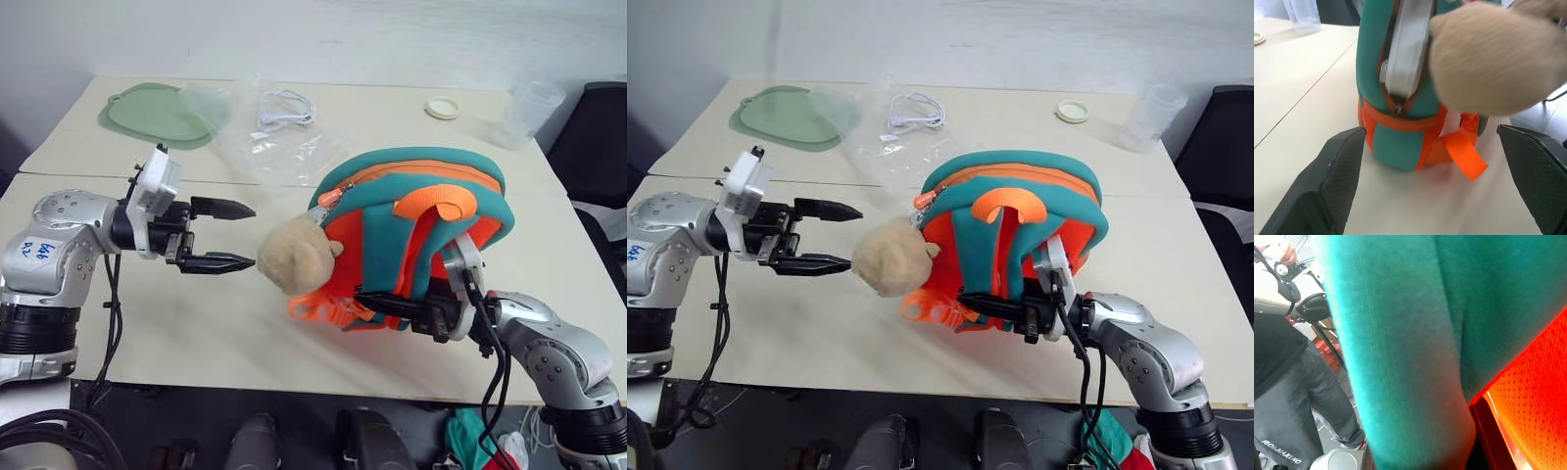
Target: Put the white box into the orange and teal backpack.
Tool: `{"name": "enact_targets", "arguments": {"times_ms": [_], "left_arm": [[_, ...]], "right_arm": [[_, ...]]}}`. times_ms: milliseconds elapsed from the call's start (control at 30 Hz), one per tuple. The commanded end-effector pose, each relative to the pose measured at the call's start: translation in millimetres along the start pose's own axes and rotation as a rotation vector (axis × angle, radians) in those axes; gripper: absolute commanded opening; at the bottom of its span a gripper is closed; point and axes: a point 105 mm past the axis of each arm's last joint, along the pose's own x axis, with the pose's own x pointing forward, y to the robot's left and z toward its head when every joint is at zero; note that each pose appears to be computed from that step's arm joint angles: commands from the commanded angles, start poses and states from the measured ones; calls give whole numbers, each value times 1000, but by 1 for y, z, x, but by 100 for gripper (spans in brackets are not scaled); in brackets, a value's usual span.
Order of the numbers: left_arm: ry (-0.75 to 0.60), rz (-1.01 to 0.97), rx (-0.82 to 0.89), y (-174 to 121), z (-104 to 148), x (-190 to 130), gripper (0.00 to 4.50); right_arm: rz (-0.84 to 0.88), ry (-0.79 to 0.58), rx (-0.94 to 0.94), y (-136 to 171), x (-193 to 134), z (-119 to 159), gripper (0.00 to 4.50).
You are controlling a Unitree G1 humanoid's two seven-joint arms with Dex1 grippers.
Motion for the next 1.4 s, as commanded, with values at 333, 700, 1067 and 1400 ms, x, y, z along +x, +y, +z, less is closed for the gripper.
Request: {"name": "enact_targets", "arguments": {"times_ms": [333, 700, 1067, 1400], "left_arm": [[-115, -40, 63, -20, 10, 48, 450], [-149, 17, 26, -14, 13, 25, 168], [-83, 332, -31, 37, 10, -43, 117], [170, 252, -183, 30, -55, -29, 117]], "right_arm": [[16, 3, -6, 1, -3, 1, 5], [4, -11, -8, 1, 1, 4, 5], [-53, -49, -13, -4, -1, 8, 5], [-95, -82, -11, -5, -4, 10, 5]]}}
